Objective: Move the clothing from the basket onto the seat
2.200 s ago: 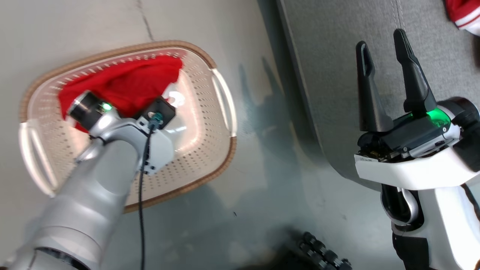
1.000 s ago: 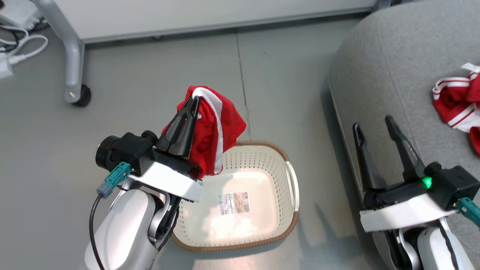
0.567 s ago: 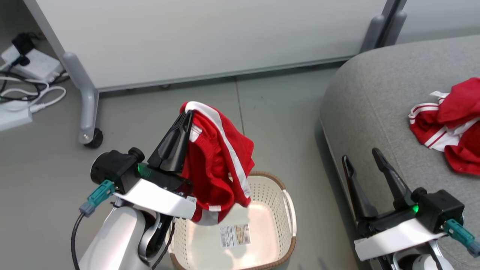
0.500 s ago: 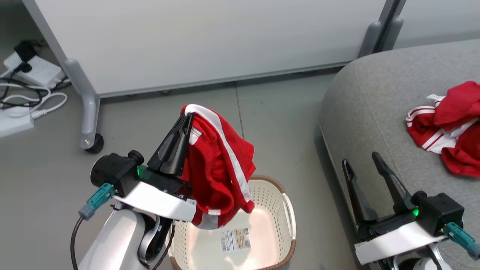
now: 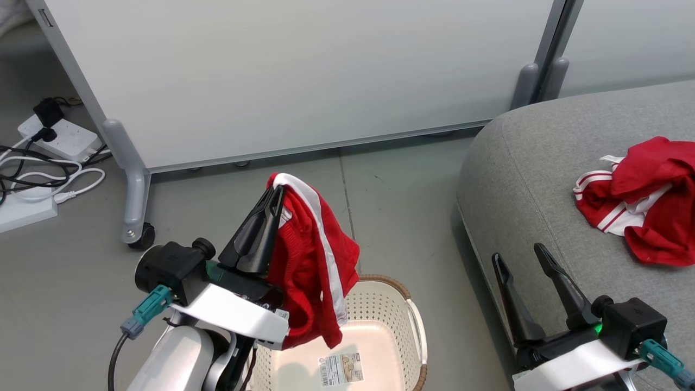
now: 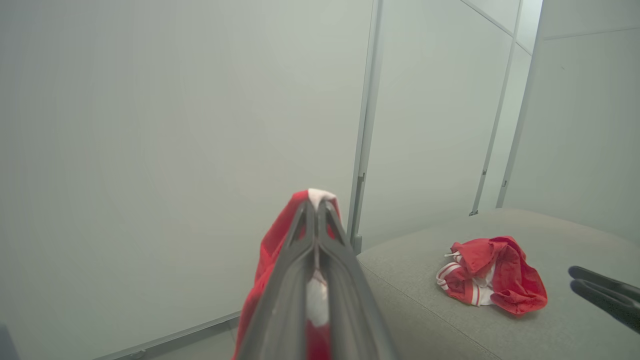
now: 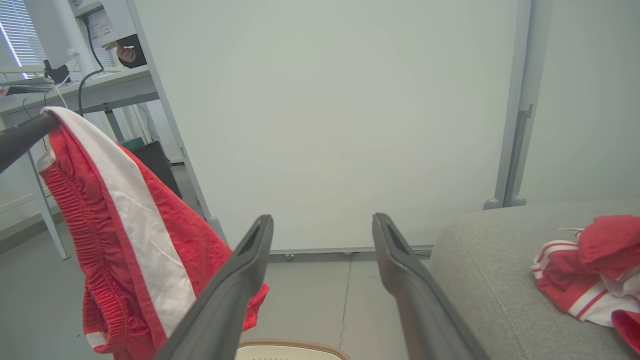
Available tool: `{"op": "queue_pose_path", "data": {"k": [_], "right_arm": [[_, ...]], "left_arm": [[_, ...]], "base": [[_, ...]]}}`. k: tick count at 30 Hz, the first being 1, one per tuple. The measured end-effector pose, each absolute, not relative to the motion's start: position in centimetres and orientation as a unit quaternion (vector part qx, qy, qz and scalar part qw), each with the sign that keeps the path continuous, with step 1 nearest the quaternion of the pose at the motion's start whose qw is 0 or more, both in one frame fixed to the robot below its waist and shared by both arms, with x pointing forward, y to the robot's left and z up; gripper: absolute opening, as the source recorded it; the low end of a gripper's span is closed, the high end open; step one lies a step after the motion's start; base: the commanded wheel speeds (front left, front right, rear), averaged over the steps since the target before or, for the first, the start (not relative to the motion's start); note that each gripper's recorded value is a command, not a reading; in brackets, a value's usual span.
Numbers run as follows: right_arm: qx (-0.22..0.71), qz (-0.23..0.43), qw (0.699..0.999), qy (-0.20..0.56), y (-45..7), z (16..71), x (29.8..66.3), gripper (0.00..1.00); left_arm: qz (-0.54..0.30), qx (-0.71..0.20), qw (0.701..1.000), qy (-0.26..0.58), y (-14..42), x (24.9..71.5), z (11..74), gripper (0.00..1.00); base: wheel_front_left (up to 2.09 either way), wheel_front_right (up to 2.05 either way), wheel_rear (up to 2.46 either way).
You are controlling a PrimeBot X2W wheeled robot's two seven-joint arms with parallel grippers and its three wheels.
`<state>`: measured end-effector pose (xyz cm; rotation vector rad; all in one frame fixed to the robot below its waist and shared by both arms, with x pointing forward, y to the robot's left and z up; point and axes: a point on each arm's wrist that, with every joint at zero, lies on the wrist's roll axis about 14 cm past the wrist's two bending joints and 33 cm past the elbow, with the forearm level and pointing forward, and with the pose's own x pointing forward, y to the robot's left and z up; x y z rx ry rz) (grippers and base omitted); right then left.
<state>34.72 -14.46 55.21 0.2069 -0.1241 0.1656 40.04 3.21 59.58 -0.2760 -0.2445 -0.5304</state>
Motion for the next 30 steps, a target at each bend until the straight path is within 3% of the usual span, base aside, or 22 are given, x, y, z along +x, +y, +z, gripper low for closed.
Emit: {"op": "queue_pose_path", "data": {"k": [25,30], "right_arm": [[0.104,0.086,0.988,-0.068,-14.3,55.6,34.6,1.0],[0.103,0.123,0.983,-0.086,-12.0,56.8,35.6,1.0]], "left_arm": [[-0.259,-0.134,0.949,-0.122,3.4,39.2,60.0,0.0],[-0.259,-0.134,0.948,-0.126,3.5,38.9,60.2,0.0]], "base": [[0.0,0.0,0.0],[0.0,0.0,0.0]]}}
